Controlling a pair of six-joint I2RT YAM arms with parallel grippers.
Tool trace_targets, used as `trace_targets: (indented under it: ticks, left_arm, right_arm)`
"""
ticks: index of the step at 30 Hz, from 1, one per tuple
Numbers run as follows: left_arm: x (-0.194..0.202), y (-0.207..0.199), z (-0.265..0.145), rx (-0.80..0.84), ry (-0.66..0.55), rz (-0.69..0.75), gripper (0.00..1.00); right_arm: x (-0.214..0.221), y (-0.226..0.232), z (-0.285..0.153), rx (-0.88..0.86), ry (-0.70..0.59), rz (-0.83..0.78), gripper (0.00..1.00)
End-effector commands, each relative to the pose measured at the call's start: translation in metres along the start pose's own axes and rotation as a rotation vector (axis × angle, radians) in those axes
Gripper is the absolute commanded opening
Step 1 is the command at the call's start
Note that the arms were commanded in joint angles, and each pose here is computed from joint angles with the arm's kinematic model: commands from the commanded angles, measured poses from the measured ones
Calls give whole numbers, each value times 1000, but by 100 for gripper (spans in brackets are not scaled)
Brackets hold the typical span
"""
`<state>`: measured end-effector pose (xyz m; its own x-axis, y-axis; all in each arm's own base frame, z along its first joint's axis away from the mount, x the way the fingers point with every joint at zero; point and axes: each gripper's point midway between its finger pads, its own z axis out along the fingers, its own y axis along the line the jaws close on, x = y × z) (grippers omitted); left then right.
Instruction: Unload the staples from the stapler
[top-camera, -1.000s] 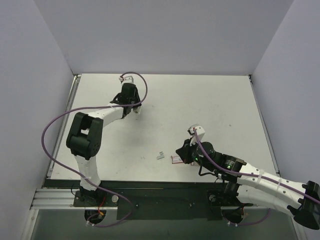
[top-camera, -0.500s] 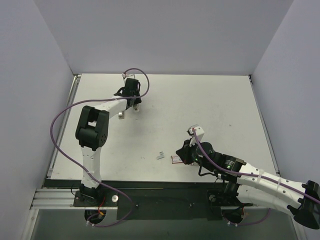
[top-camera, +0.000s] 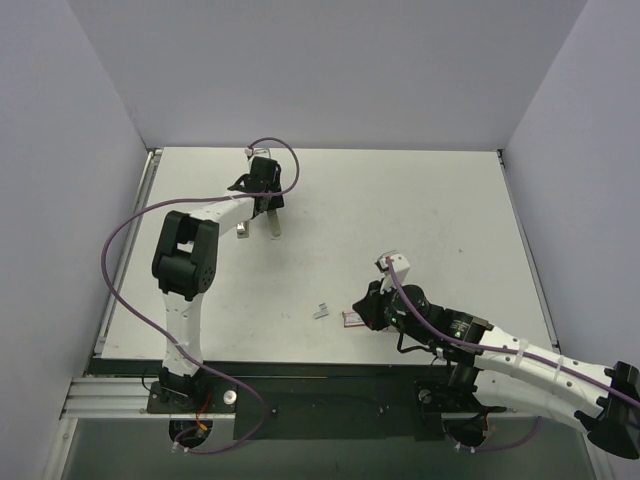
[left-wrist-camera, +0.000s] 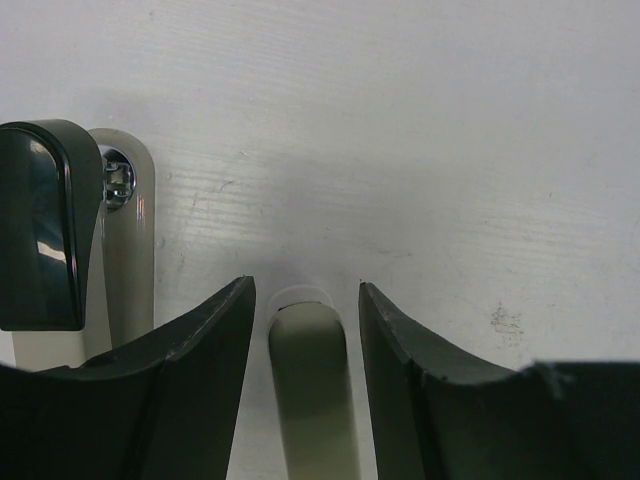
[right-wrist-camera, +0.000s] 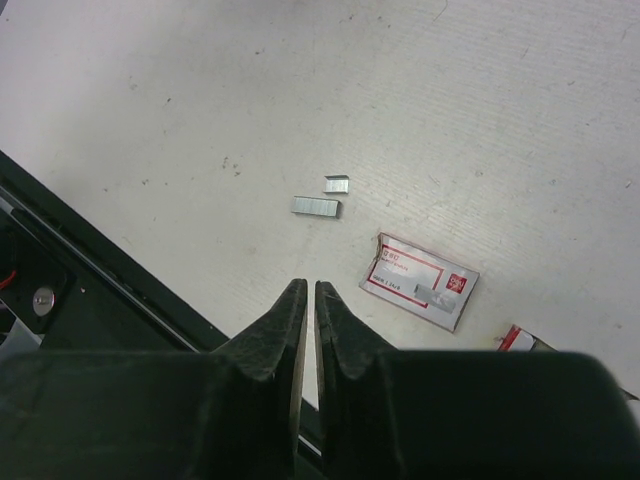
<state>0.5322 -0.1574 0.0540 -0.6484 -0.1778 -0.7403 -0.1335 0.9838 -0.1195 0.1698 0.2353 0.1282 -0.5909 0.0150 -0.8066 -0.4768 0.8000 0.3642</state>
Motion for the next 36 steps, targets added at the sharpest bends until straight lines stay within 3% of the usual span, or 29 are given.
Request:
trace_targets:
  ticks: [1, 3, 10, 18, 25, 29, 36]
  left_arm:
    - [-21, -2, -12, 7, -45, -12, 56]
    - [-30, -4, -23, 16, -68, -19, 61]
    - [-57, -18, -97, 85, -144, -14, 63]
    - [-11, -45, -178, 232, -104, 34, 62]
    - [25, -77, -255, 471, -19, 88, 62]
    - [31, -70, -299, 540, -43, 81, 62]
    - [66, -47, -326, 596, -5, 67, 62]
  right_arm:
    - [-1, 0, -4, 2, -7, 29, 6]
    - [-3, 0, -7, 5, -11, 33, 9]
    - [-7, -12, -21, 75, 9, 17, 28]
    - [5, -50, -38, 259, 48, 30, 45]
    - [19, -81, -60, 390, 91, 57, 54]
    - [22, -95, -69, 449, 94, 83, 57]
    - [17, -110, -92, 538, 85, 100, 61]
